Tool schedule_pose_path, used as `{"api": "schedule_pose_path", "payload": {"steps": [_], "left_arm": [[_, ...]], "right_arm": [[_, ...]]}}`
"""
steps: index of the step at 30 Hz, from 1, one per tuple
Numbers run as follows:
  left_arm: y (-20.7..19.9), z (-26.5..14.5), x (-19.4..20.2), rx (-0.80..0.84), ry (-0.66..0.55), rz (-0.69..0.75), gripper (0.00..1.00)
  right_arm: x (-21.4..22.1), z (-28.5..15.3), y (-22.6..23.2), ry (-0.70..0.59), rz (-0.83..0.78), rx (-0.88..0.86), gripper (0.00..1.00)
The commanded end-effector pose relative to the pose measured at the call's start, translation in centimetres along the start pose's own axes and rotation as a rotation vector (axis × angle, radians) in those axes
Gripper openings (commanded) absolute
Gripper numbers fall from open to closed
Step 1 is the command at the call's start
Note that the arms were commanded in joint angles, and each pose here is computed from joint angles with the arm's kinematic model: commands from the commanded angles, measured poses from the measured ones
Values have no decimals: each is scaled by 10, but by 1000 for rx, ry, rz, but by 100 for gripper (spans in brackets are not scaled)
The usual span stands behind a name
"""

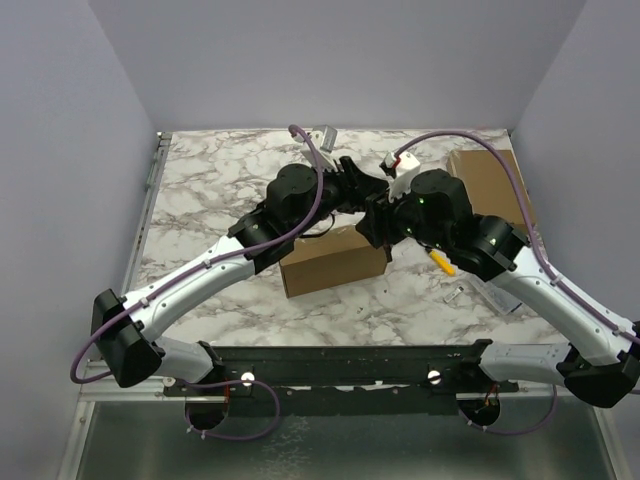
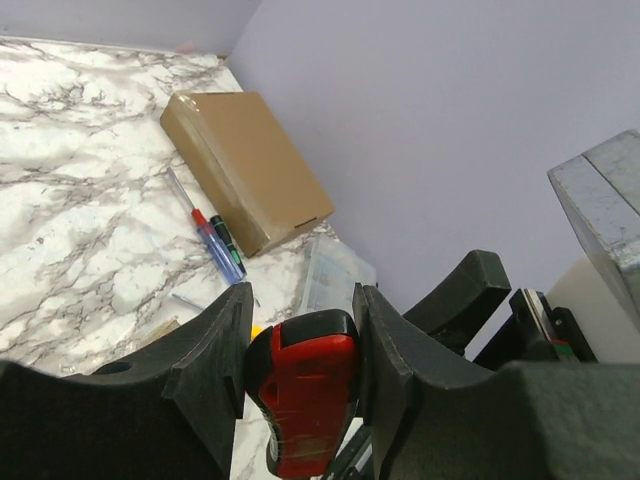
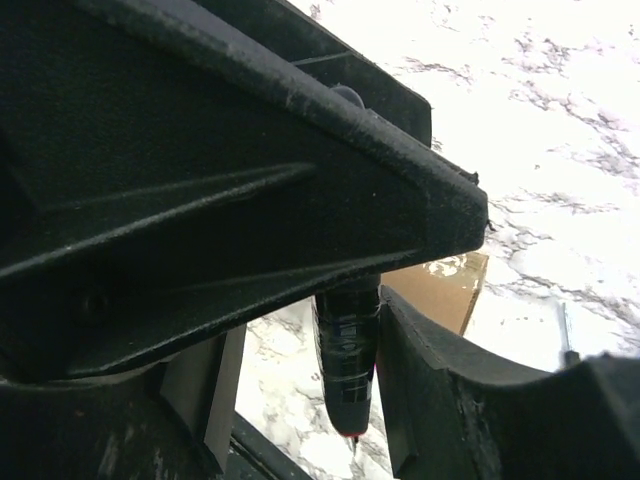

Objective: Unpack the express box
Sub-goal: Adjust the knife.

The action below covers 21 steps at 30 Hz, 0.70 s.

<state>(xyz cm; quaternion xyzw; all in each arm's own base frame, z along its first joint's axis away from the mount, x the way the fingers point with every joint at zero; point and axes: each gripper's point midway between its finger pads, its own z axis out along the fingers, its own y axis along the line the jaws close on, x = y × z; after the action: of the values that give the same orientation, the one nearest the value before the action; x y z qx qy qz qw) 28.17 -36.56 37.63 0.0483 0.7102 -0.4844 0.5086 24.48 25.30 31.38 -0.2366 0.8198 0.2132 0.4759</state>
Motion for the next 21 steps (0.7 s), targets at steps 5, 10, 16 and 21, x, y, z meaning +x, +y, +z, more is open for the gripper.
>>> {"api": "schedule_pose_path", "payload": {"steps": [5, 10, 16, 21], "left_arm": [[-43, -22, 0, 149, 40, 14, 0], [-50, -35, -5, 183, 33, 21, 60], [-41, -78, -25, 184, -96, 73, 99], [-55, -97, -8, 347, -90, 41, 97]], "right_arm": [[-14, 9, 6, -186, 68, -37, 28], [-24, -3, 0, -306, 161, -22, 0], [-35, -45, -11, -524, 371, -45, 0], [-53, -77, 5, -691, 478, -221, 0]]}}
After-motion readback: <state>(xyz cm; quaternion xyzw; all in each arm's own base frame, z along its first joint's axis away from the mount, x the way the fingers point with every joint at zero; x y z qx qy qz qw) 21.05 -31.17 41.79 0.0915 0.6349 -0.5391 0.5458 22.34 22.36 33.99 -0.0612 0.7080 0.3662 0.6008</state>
